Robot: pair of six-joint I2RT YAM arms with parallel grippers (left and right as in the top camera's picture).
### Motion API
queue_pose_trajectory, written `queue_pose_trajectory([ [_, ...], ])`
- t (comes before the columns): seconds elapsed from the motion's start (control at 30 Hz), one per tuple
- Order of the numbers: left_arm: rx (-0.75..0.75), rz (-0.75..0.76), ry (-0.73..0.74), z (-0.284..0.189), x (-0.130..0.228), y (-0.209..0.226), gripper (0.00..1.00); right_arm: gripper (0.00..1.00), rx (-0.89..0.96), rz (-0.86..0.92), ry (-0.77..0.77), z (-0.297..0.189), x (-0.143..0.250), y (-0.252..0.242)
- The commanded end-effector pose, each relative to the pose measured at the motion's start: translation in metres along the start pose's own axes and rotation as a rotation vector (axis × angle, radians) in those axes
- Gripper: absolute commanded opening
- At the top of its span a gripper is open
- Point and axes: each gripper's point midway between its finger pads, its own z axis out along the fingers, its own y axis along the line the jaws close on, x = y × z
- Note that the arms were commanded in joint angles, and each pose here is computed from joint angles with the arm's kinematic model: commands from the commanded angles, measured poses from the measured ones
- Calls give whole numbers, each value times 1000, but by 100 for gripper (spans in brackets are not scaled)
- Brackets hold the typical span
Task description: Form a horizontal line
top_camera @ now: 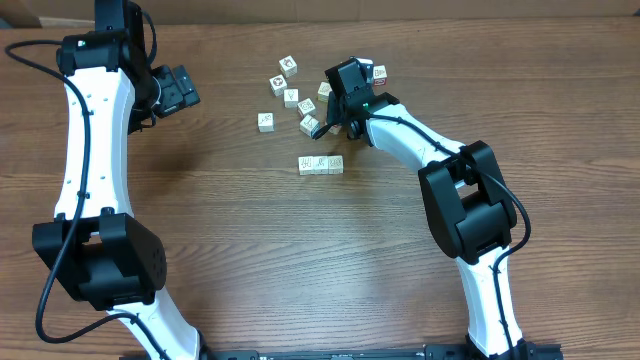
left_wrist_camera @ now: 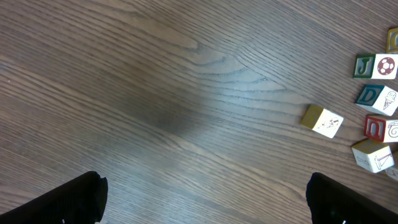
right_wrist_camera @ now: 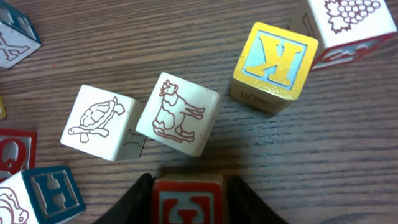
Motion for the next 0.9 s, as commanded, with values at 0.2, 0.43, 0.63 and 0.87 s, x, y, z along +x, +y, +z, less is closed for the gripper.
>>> queue_pose_trajectory([
  [0.2, 13, 5, -9, -4, 0, -7, 100, 34, -22, 18, -64, -30, -29, 1],
  [0.43, 13, 5, -9, -4, 0, -7, 100, 34, -8, 30, -58, -64, -43, -10],
  [0.63, 13, 5, -9, -4, 0, -7, 100, 38, 16, 23, 2, -67, -32, -20],
  [0.87, 13, 5, -9, -4, 0, -7, 100, 47, -98, 32, -19, -65, -37, 5],
])
